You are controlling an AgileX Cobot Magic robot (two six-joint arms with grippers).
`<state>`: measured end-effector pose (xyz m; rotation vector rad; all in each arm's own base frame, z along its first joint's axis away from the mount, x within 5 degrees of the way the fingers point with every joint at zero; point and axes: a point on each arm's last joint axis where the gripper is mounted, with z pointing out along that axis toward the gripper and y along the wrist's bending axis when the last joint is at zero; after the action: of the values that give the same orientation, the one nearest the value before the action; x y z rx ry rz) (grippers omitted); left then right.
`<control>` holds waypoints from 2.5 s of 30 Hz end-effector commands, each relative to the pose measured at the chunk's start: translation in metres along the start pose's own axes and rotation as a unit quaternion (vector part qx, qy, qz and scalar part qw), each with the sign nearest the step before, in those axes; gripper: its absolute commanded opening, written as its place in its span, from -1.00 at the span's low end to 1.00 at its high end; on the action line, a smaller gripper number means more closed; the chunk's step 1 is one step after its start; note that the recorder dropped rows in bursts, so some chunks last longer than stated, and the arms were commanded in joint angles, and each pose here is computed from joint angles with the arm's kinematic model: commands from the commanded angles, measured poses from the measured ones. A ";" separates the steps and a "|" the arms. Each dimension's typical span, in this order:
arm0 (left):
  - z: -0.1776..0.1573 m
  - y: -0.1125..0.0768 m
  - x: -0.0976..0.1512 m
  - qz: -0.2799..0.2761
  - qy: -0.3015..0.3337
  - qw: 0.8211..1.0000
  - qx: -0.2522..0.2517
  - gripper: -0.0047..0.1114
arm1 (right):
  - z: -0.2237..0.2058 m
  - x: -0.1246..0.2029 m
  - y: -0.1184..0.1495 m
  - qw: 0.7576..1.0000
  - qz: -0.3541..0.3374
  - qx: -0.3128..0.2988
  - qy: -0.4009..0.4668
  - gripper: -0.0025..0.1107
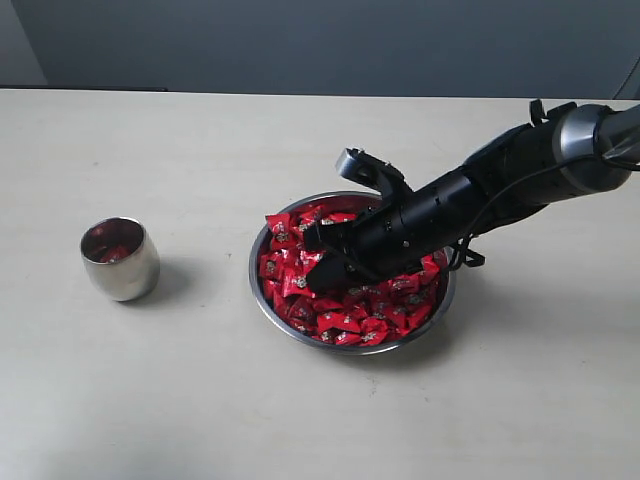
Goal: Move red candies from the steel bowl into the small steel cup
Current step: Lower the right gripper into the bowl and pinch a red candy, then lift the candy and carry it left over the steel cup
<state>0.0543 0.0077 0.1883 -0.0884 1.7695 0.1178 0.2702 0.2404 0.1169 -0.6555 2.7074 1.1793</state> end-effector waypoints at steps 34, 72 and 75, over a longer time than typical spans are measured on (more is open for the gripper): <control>0.000 0.000 0.001 -0.002 -0.001 1.000 0.000 -0.91 | -0.047 -0.019 0.030 0.991 -0.084 0.054 -0.084 -0.97; 0.000 0.000 0.001 -0.002 -0.001 1.000 0.000 -0.91 | -0.054 -0.054 0.060 0.978 -0.151 0.065 -0.129 -0.97; 0.000 0.000 0.001 -0.002 -0.001 1.000 0.000 -0.91 | -0.043 -0.060 0.068 0.976 -0.168 0.058 -0.123 -0.97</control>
<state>0.0543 0.0077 0.1883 -0.0884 1.7695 0.1178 0.2979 0.2585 0.2080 -0.7858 2.3478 0.9281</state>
